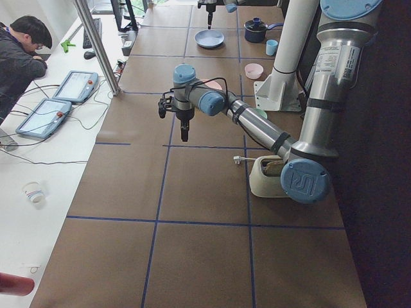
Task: Stack three plates with pink and blue
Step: 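Open the left gripper and withdraw the left arm from the stack, then grasp the light blue plate rim with the right gripper and lift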
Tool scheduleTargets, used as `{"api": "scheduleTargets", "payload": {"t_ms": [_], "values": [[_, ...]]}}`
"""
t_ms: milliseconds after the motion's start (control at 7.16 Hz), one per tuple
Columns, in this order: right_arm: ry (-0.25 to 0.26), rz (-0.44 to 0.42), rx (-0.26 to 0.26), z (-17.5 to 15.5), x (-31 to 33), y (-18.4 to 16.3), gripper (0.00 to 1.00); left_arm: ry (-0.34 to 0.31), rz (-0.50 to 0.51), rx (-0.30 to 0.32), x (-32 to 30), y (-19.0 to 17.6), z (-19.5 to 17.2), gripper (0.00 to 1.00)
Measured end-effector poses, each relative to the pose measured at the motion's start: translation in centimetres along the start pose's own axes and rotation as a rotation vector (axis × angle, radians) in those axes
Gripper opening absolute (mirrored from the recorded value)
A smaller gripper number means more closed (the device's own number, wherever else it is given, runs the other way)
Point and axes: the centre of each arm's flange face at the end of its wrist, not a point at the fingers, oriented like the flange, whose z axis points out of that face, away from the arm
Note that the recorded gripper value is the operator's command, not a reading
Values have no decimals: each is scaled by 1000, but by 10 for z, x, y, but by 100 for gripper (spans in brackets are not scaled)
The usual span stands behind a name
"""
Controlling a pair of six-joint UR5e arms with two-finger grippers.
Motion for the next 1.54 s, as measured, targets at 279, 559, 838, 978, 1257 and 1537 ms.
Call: {"api": "scheduleTargets", "payload": {"t_ms": [279, 559, 838, 978, 1257, 1537], "values": [[14, -3, -12, 11, 3, 3, 90, 17, -12, -5, -4, -2, -6, 100], [28, 3, -27, 20, 13, 7, 34, 25, -19, -4, -6, -3, -9, 100], [29, 6, -31, 23, 14, 7, 0, 39, -27, -8, -8, -4, -14, 100], [25, 1, -28, 22, 13, 8, 0, 44, -29, -9, -9, -5, -16, 100], [6, -12, -8, 17, 7, 7, 0, 45, -28, -10, -10, -5, -16, 100], [-40, 16, 32, -4, -25, 1, 0, 40, -21, -6, -14, -6, -16, 100]]}}
